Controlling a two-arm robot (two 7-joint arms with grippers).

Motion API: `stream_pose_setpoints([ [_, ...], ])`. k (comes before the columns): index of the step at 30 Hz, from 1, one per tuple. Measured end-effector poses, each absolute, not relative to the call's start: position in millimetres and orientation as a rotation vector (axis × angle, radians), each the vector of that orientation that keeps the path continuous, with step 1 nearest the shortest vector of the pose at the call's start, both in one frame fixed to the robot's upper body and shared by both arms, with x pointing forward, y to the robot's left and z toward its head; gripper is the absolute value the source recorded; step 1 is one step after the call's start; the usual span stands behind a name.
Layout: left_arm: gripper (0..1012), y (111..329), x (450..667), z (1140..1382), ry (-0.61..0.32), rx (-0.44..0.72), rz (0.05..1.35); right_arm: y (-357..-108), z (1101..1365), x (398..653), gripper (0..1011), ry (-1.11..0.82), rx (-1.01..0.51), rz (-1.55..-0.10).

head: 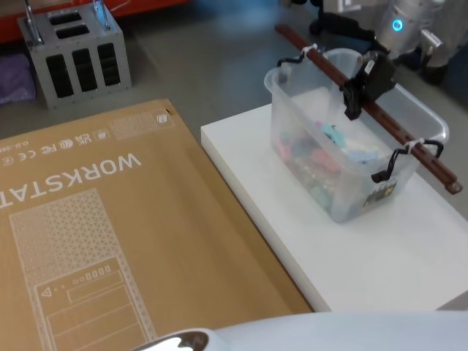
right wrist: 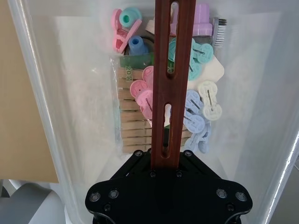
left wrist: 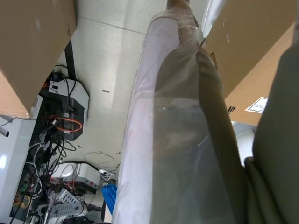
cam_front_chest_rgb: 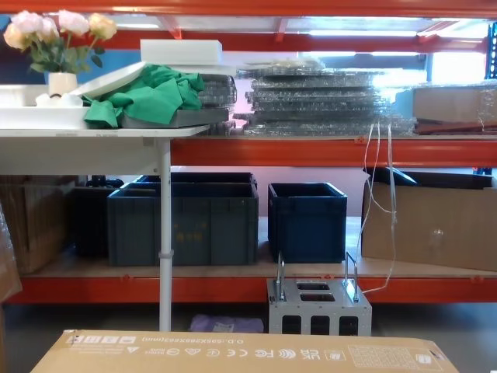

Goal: Use one hand to grasp the basket and place it at the designated location.

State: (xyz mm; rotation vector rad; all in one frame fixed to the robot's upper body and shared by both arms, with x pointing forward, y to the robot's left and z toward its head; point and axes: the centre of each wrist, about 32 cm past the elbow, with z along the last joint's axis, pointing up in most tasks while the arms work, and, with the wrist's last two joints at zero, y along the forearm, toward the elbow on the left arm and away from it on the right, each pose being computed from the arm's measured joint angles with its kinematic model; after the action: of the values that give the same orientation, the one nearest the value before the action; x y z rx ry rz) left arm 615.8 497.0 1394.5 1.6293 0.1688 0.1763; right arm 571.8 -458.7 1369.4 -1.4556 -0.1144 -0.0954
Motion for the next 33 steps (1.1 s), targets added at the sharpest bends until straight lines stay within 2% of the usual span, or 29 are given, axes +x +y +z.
stream_pose_setpoints([
  [9,0,497.0,615.8,1394.5,0.169,1.629,0.176,-456.0,1390.3,567.3,0,-0.157,-1.456,-0.121],
  [14,0,496.9,615.9,1394.5,0.169,1.629,0.176,-454.4,1414.3,562.2,0,-0.206,-1.449,-0.143],
  [25,0,497.0,615.8,1394.5,0.169,1.629,0.176,-451.8,1424.2,560.4,0,-0.230,-1.444,-0.144],
  [33,0,496.9,615.9,1394.5,0.168,1.629,0.176,-436.9,1446.4,562.0,0,-0.327,-1.444,-0.096],
])
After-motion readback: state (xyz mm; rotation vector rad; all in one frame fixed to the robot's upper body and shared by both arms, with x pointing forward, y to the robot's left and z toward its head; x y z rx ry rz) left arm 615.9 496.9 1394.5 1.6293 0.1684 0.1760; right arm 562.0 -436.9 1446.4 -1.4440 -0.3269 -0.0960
